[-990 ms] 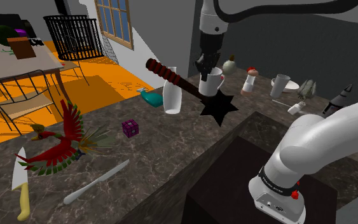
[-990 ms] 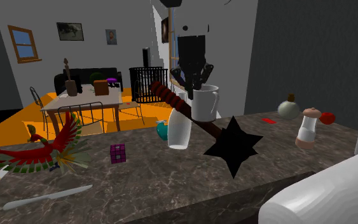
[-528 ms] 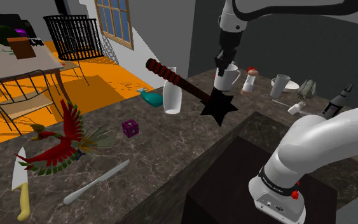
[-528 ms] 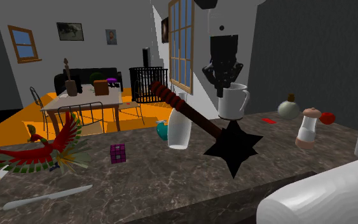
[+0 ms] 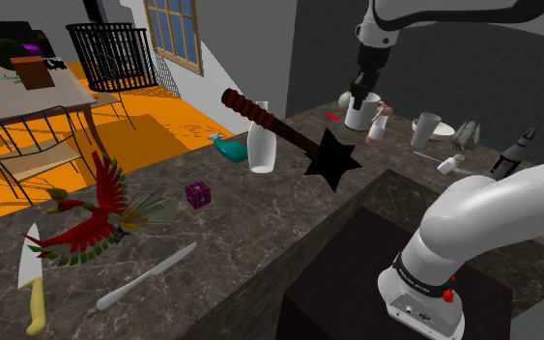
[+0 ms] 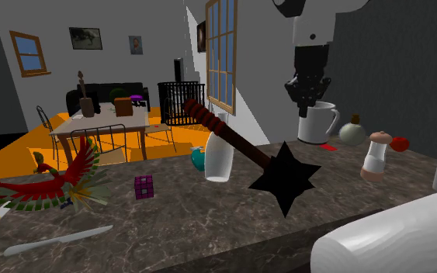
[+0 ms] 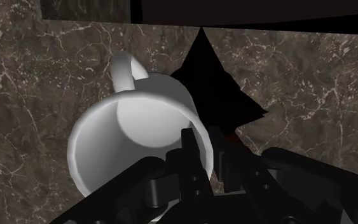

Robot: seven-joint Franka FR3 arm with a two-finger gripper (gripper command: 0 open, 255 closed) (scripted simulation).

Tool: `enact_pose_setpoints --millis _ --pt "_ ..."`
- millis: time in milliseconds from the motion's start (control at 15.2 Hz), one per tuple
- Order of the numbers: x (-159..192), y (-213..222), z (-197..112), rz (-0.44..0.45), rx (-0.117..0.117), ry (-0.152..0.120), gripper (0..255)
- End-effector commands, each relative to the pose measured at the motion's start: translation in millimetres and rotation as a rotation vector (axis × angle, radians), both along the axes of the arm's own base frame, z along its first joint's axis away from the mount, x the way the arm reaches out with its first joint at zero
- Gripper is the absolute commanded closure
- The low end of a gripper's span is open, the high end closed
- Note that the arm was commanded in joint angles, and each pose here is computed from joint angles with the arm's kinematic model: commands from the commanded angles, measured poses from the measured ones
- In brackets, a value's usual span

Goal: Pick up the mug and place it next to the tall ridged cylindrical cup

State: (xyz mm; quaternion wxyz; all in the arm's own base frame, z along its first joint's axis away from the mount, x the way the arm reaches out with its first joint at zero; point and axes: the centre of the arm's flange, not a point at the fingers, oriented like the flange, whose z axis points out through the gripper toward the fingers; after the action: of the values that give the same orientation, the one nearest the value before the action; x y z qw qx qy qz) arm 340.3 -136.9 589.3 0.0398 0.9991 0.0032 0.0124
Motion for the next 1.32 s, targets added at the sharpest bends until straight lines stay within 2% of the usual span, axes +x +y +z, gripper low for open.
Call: enact_pose_setpoints --millis 0,1254 --pt "-7.0 -29.4 0.4 0.001 -0.001 0.0 255" --pt "-56.1 -275.3 0.7 0.001 -0.001 0.0 255"
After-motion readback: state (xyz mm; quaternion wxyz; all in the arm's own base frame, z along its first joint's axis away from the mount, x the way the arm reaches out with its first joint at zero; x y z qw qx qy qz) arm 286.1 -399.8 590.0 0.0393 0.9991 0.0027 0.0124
